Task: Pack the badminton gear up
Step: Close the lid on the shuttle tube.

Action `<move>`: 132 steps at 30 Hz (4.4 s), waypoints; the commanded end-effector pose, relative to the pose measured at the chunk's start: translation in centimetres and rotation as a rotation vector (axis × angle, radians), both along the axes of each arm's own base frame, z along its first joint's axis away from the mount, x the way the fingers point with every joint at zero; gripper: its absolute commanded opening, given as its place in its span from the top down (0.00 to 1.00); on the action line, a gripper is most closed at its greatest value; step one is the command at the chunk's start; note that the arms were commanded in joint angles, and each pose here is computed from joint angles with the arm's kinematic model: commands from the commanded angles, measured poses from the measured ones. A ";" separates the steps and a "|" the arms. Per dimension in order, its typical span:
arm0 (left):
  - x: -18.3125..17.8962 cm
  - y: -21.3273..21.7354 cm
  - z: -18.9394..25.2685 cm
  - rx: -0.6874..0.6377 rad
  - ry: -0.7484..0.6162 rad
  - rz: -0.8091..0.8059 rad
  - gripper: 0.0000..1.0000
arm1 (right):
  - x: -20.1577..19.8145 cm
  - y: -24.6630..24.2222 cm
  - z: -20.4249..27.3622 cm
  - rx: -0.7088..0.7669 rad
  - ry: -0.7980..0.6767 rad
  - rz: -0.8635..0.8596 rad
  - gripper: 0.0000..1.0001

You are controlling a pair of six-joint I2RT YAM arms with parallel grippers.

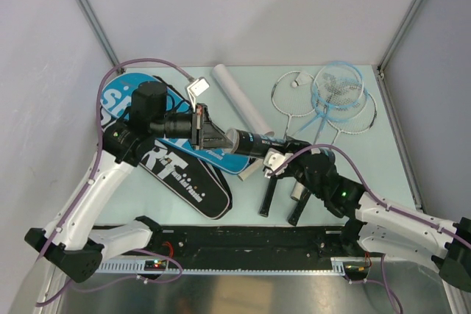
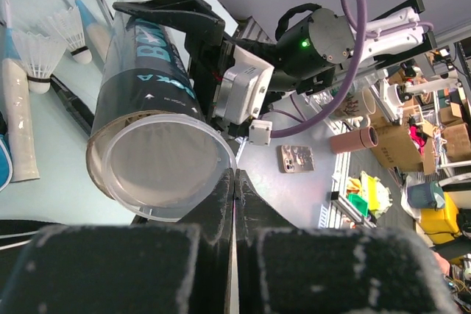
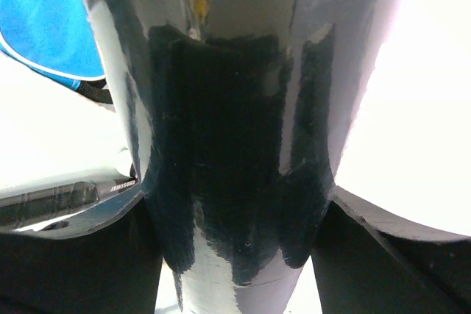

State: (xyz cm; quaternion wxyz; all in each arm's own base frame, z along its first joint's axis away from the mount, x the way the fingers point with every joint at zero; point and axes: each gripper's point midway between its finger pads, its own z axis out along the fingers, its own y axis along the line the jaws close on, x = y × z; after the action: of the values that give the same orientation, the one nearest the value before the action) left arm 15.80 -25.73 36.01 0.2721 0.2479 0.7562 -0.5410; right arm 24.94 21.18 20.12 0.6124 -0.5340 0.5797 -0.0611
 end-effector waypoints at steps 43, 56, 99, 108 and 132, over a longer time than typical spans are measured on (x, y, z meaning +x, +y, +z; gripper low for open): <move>-0.2 -0.5 1.6 -0.042 -0.022 -0.029 0.63 | -0.8 1.1 5.2 0.141 -0.082 0.071 0.73; 1.0 0.3 2.3 -0.026 -0.098 0.078 0.68 | -1.0 1.0 5.5 0.153 -0.090 0.076 0.73; 5.1 -0.3 -7.4 0.262 -0.138 0.303 0.86 | -1.8 6.9 6.5 0.305 0.059 0.123 0.73; 4.5 -0.2 -8.9 0.266 -0.080 0.373 0.86 | -1.0 7.4 7.5 0.385 0.102 0.063 0.74; 4.0 -1.0 -8.2 0.192 0.047 0.420 0.81 | -1.2 8.1 10.6 0.639 0.199 0.110 0.75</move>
State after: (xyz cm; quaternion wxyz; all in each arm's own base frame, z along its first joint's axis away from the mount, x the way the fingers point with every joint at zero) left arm 23.24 -24.75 31.93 0.4392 0.0656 0.8071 -0.3891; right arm 24.06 24.09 17.38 0.5524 -0.4670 0.6898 0.0324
